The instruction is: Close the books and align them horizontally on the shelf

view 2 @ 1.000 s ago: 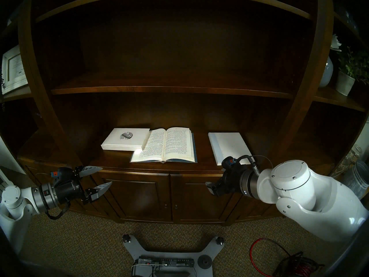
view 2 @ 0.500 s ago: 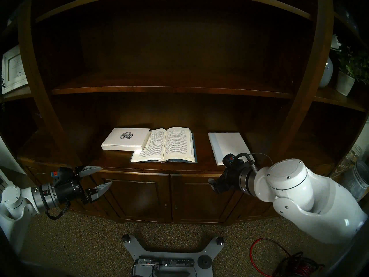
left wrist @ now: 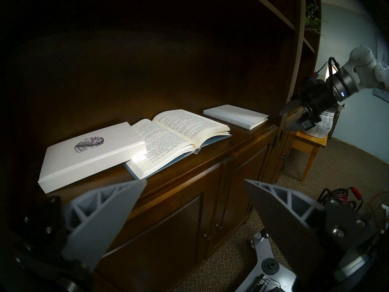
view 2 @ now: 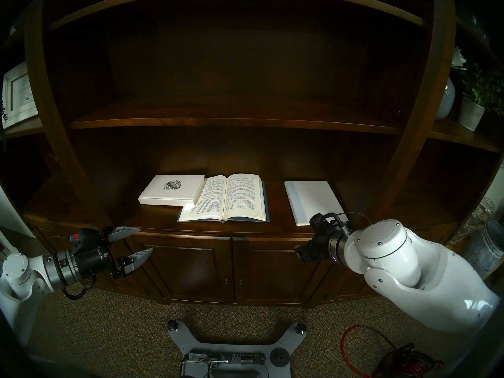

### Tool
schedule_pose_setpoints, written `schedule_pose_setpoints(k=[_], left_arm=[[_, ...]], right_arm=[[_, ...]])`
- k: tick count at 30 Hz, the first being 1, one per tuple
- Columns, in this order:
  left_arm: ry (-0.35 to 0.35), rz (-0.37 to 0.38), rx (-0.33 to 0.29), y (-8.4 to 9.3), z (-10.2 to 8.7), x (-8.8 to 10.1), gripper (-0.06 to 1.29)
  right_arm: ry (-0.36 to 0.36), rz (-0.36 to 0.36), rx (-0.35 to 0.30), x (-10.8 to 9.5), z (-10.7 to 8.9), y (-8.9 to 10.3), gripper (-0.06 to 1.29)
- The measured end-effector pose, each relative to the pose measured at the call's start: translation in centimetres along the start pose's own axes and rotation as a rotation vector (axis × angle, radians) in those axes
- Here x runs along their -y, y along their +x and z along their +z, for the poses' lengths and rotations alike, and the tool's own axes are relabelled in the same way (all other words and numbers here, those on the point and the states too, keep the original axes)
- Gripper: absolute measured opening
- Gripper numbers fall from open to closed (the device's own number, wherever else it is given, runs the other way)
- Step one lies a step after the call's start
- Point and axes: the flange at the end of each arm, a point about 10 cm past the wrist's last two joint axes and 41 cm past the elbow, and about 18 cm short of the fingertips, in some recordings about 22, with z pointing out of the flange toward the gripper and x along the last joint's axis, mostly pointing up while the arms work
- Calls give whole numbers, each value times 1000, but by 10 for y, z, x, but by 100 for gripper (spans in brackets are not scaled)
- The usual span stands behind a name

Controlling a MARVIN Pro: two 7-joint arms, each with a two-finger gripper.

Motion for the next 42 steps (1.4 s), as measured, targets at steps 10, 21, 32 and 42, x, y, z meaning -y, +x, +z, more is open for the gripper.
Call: schedule_pose_setpoints(k=[10,21,32,42], left_arm=[[0,0,0,0,0,0,126],[0,0,1,0,0,0,126],[0,-1,2,-1,0,0,126],[-1,-1,3,-1,0,0,126]], right_arm=[[-56,0,-36,-17,6,15,124],[-37,49,-77,-17,21,28,124],[-74,124,-147,-38,33,51,124],[-94,214,-172,-50,55,63,124]])
